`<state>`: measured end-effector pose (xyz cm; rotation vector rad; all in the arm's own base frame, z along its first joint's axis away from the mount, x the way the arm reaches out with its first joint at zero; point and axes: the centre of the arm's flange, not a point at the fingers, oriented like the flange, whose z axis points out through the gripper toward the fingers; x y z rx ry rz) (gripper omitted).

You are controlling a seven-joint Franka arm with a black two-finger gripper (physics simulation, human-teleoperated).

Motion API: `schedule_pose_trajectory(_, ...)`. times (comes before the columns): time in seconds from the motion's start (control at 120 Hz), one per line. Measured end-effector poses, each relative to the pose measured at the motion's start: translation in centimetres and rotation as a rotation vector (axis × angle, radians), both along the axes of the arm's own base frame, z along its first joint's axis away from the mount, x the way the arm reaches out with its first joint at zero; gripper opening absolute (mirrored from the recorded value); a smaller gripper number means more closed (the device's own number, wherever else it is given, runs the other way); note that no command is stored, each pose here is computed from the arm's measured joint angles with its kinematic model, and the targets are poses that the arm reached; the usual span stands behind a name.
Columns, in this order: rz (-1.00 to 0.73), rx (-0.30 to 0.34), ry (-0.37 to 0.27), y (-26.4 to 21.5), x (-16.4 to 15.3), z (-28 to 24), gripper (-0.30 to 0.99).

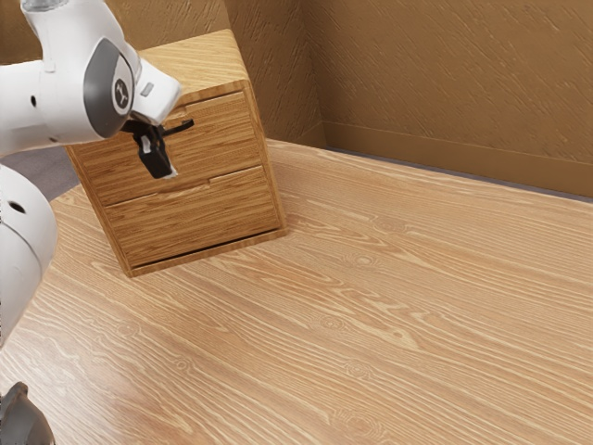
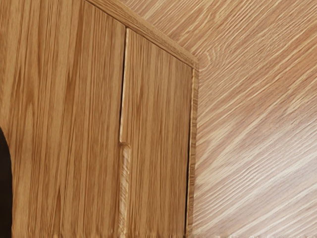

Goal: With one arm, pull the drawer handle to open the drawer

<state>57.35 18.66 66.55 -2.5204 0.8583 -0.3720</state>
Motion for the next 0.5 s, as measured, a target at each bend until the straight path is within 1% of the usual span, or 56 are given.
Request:
schedule_pose_trajectory(0.1,0.03,0.015,-0.017,2.1,0.0,-1.4,0.64)
schedule_pose_trajectory(0.275,0.033,0.058,-0.055,2.4,0.5,-1.2,0.62)
schedule_pose_trajectory(0.392,0.017,0.078,-0.041,1.4,1.9,-2.7,0.61)
schedule_pose_trajectory(0.5,0.014,0.09,-0.051,1.3,2.3,-2.9,0.61)
